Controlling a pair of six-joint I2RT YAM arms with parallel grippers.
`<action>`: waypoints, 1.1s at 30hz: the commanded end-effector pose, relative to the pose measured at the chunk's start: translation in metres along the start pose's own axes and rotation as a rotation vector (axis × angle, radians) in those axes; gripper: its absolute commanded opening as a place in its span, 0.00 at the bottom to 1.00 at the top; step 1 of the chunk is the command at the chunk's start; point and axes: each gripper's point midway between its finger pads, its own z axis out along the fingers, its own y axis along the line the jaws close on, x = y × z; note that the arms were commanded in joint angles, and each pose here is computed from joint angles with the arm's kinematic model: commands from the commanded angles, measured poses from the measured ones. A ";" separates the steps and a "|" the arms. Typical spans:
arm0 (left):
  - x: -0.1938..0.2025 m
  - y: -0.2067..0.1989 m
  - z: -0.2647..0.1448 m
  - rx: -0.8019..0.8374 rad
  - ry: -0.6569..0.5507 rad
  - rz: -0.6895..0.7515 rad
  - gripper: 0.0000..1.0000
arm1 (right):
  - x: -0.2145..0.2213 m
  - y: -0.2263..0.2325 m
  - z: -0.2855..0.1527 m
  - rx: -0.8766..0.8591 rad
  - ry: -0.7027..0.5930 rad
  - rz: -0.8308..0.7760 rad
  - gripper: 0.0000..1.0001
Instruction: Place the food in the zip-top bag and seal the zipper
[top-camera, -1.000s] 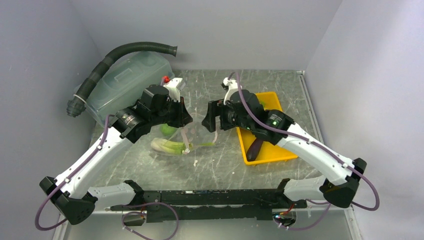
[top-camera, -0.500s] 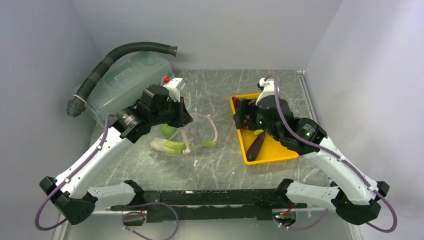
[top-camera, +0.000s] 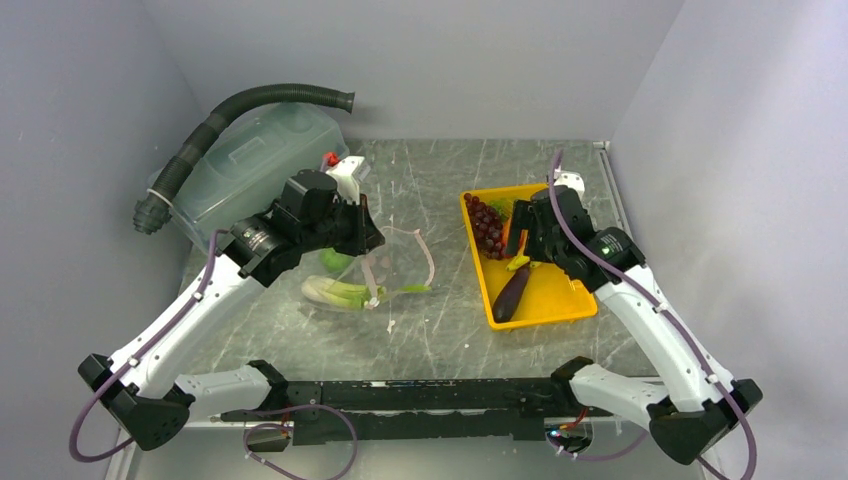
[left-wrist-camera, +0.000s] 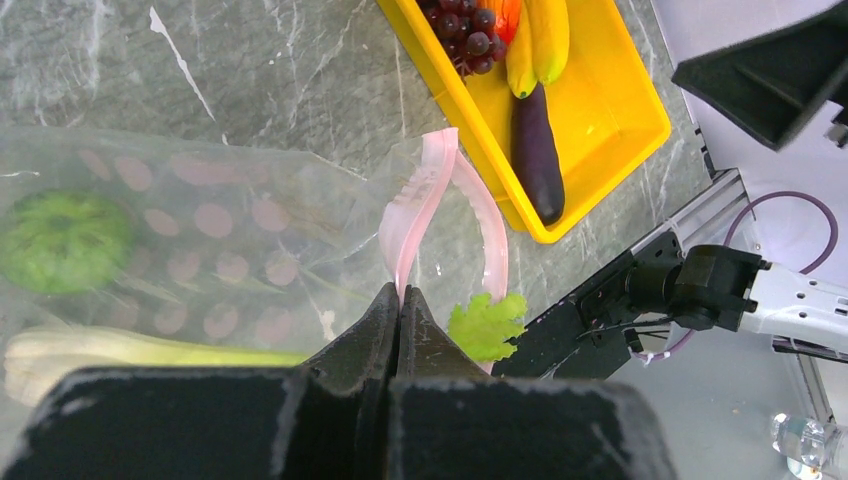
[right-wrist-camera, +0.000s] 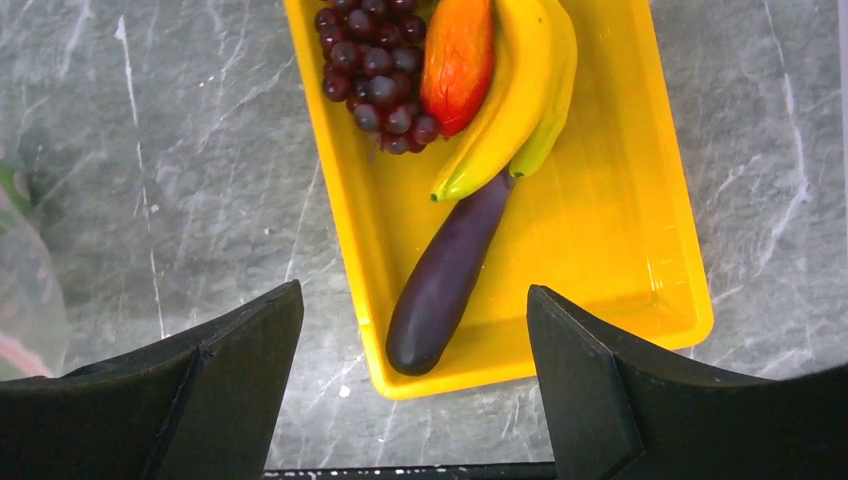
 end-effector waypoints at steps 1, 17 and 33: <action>-0.012 -0.010 -0.016 0.034 -0.051 -0.001 0.00 | -0.011 0.006 0.025 -0.026 -0.007 0.038 0.84; -0.009 -0.004 -0.019 0.002 -0.042 0.015 0.00 | -0.029 0.000 0.117 -0.011 0.064 0.111 0.67; -0.009 0.000 -0.032 -0.028 -0.035 0.031 0.00 | -0.003 -0.022 0.202 0.080 0.175 0.121 0.67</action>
